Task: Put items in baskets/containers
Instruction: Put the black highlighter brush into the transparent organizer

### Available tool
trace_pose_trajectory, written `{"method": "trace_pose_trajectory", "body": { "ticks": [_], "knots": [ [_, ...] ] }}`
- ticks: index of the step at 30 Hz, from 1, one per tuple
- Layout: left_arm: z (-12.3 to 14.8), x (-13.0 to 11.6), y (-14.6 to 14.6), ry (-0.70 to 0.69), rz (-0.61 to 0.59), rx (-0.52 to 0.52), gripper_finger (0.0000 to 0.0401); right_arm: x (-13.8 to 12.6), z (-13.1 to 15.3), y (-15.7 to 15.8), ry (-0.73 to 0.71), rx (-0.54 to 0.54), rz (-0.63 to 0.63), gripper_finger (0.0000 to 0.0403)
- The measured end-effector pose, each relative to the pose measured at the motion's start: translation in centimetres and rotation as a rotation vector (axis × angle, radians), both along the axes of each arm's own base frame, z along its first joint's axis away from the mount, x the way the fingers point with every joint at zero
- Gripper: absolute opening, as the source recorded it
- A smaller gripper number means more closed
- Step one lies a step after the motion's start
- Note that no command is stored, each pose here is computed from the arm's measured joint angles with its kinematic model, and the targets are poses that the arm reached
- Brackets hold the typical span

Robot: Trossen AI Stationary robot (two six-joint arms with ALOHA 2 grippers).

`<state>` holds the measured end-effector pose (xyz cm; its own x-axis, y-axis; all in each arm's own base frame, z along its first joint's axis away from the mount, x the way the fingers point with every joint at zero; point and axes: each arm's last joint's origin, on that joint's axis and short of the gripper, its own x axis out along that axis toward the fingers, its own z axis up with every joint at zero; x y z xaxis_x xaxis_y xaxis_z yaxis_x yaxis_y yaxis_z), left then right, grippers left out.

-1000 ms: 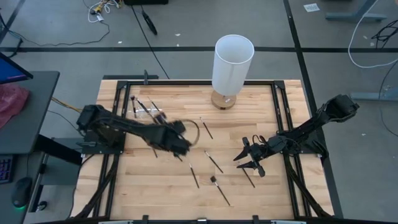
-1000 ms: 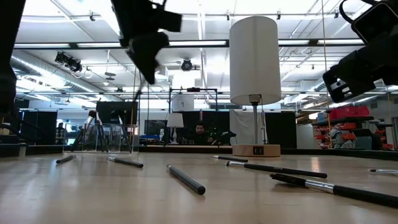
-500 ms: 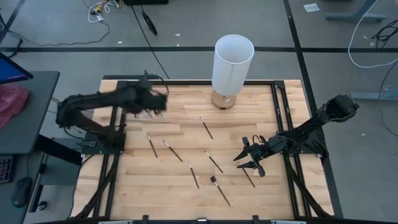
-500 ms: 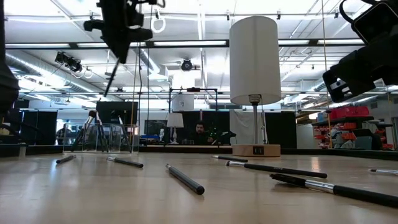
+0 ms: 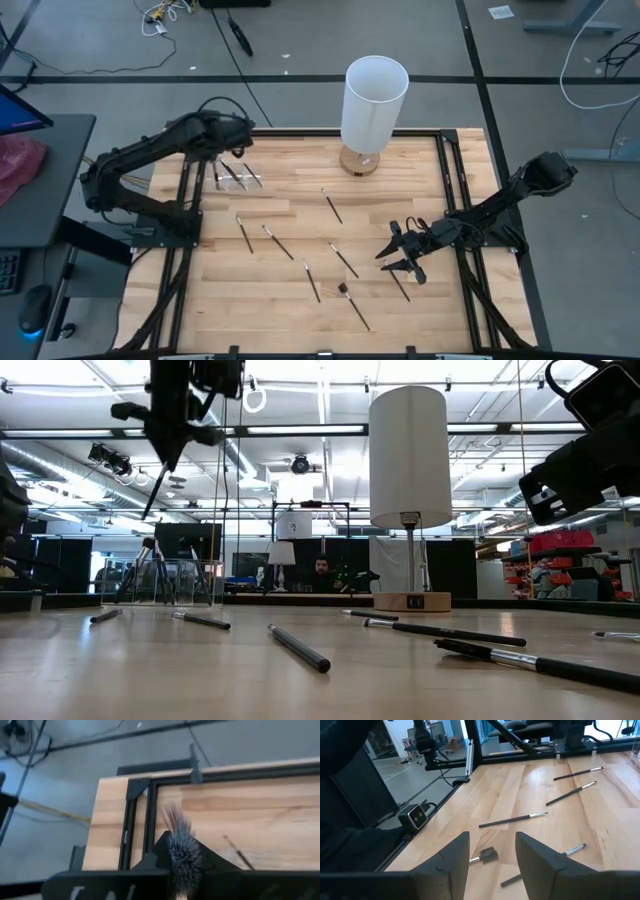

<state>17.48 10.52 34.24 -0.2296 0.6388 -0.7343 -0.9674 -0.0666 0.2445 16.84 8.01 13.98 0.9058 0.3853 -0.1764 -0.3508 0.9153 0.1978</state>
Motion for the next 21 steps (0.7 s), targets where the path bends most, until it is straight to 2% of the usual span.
{"method": "trace_pose_trajectory", "body": {
  "ticks": [6,14,21],
  "knots": [
    [-3.5,-2.0,0.3,-0.055,0.06,-0.043,0.0017,-0.2,0.0,0.5,0.006,0.014,0.027,0.0159],
    [-6.9,-4.0,-0.7,-0.197,0.06,0.019,0.0018,-0.2,0.2,0.6,-0.018,0.015,0.013,0.0159],
    [-10.0,-5.3,-0.8,-0.202,0.093,-0.022,0.0019,-0.2,0.6,0.6,-0.052,0.033,0.013,0.0159]
  ]
}}
